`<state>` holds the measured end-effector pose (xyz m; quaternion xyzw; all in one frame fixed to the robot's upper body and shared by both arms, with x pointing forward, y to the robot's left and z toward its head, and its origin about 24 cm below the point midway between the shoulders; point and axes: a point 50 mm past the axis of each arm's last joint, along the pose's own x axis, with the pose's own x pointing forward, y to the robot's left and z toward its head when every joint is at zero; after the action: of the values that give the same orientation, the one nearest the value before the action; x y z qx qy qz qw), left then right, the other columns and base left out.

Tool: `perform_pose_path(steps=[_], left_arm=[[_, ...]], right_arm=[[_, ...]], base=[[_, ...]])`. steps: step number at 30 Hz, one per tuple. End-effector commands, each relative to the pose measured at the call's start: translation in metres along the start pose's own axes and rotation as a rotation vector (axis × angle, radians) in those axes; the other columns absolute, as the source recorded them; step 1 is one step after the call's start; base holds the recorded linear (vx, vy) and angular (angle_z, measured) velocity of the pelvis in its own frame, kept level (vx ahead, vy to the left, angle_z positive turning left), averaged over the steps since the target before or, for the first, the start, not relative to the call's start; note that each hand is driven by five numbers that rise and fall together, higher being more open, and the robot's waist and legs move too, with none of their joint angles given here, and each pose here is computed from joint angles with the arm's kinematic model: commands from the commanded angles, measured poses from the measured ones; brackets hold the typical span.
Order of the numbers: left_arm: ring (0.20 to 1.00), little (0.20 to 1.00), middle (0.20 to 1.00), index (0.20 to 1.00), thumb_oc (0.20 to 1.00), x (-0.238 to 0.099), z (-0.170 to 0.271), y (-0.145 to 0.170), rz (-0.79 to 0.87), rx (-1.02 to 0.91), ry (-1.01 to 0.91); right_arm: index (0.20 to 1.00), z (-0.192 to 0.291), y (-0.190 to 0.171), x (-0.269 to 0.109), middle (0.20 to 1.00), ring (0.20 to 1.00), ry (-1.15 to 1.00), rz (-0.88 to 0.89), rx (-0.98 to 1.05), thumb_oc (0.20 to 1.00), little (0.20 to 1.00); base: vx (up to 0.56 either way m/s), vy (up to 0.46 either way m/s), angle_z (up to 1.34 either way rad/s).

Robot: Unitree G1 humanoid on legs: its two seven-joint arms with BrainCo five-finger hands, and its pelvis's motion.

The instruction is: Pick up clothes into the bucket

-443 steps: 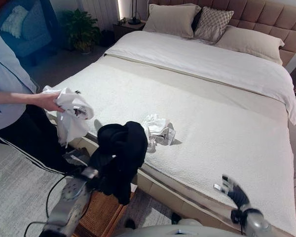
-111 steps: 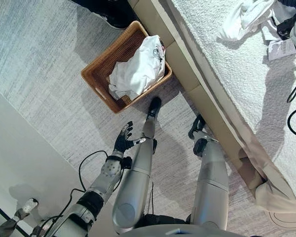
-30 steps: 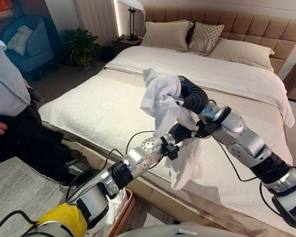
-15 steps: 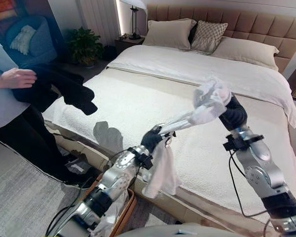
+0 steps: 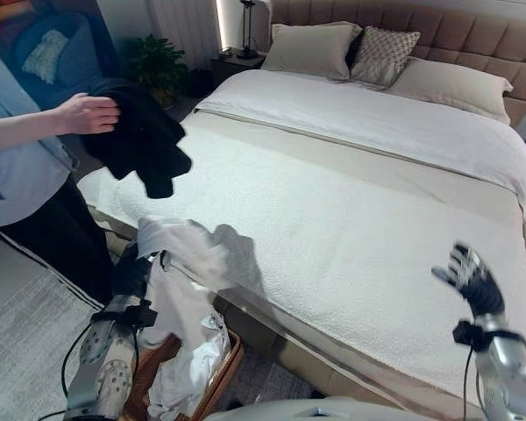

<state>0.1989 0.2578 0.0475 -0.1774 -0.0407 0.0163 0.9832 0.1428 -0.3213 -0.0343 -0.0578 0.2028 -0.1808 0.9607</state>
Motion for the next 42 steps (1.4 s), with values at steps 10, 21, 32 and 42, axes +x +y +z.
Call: perform_pose_path(steps=[10, 21, 32, 42], left_arm=[[0.200, 0.200, 0.200, 0.200, 0.200, -0.001, 0.046, 0.025, 0.185, 0.314, -0.230], [0.200, 0.200, 0.200, 0.200, 0.200, 0.011, -0.003, 0.090, 0.503, 0.918, 0.091], [0.200, 0.200, 0.200, 0.200, 0.200, 0.043, 0.020, 0.104, 0.589, 1.070, 0.054], [0.200, 0.200, 0.200, 0.200, 0.200, 0.074, 0.055, 0.098, 0.644, 1.109, -0.061]], right_arm=[[1.000, -0.109, 0.021, -0.038, 1.000, 1.000, 0.482, 0.015, -0.139, 1.000, 1.000], [1.000, -0.116, 0.043, -0.043, 1.000, 1.000, 0.471, 0.143, -0.282, 1.000, 1.000], [1.000, -0.065, 0.086, -0.005, 1.000, 1.000, 0.180, 0.240, -0.298, 1.000, 1.000], [1.000, -0.023, 0.086, 0.015, 1.000, 1.000, -0.018, 0.187, -0.306, 1.000, 1.000]], base=[[0.00, 0.000, 0.00], [-0.07, 0.010, -0.03], [-0.11, 0.008, -0.12], [-0.11, -0.003, 0.04]])
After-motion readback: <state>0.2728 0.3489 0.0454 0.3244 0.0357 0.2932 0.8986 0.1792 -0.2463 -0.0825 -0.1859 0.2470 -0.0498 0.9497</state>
